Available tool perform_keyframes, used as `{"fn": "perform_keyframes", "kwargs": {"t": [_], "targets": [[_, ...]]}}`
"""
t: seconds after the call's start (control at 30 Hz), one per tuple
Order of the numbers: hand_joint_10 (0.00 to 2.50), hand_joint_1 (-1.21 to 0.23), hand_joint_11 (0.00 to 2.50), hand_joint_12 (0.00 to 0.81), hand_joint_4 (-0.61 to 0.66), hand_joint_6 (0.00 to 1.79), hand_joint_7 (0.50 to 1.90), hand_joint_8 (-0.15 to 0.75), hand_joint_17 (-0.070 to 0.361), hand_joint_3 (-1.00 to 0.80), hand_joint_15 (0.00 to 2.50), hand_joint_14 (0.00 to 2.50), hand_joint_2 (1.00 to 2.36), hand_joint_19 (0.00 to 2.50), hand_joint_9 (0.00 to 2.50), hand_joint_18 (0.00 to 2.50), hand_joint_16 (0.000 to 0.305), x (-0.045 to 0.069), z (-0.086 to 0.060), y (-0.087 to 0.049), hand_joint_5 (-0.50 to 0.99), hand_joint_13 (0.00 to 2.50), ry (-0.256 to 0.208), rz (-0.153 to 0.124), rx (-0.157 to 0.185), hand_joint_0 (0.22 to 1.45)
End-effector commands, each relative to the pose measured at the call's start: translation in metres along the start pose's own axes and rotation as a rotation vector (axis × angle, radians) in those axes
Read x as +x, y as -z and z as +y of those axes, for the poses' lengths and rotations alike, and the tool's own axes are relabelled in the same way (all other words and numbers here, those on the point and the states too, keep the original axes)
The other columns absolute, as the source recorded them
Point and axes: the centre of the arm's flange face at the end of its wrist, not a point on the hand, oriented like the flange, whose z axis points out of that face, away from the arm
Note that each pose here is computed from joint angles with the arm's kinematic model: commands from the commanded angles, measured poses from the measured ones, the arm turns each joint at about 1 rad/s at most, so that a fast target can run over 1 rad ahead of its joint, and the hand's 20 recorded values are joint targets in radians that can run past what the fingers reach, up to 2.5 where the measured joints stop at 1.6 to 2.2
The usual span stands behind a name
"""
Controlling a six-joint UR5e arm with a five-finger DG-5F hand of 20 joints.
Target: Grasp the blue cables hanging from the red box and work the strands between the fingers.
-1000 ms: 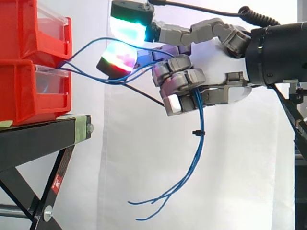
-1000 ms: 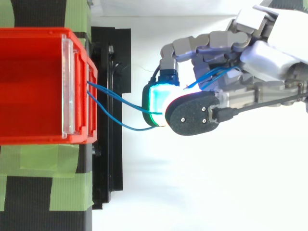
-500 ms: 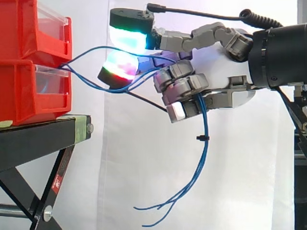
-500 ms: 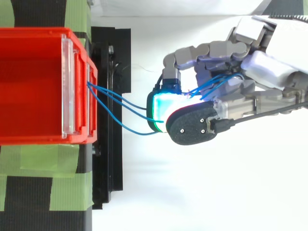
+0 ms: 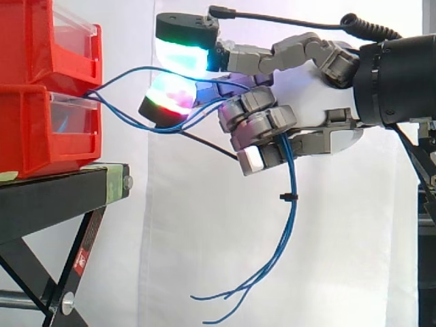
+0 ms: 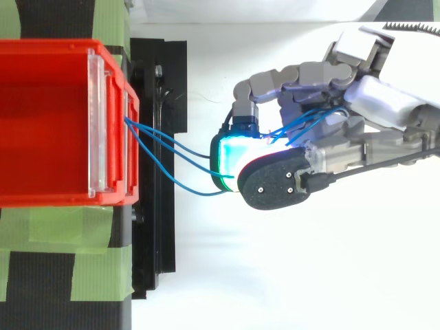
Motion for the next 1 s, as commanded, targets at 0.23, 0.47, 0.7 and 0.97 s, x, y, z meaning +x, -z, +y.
{"fn": "perform_keyframes", "kwargs": {"t": [0.23,0.47,0.7,0.97], "targets": [[2.5,-0.8,2.42,0.506,-0.08,0.49,1.29,0.412,0.128,-0.26,1.57,2.5,1.02,0.83,0.65,1.26,0.057,-0.0001,0.0,0.0,0.49,1.01,0.0,0.0,0.0,0.88],[2.5,-0.8,2.42,0.506,-0.08,0.5,1.29,0.412,0.128,-0.26,1.57,2.5,1.02,0.83,0.65,1.26,0.057,-0.0001,0.0,0.0,0.5,1.01,0.0,0.0,0.0,0.89],[2.5,-0.8,2.42,0.506,-0.08,0.5,1.29,0.412,0.128,-0.25,1.57,2.5,1.02,0.83,0.65,1.26,0.057,-0.0001,0.0,0.0,0.5,1.01,0.0,0.0,0.0,0.89],[2.5,-0.8,2.42,0.506,-0.08,0.5,1.29,0.412,0.128,-0.26,1.57,2.5,1.02,0.83,0.65,1.26,0.057,0.0001,0.0,0.0,0.5,1.01,0.0,0.001,0.0,0.89]]}}
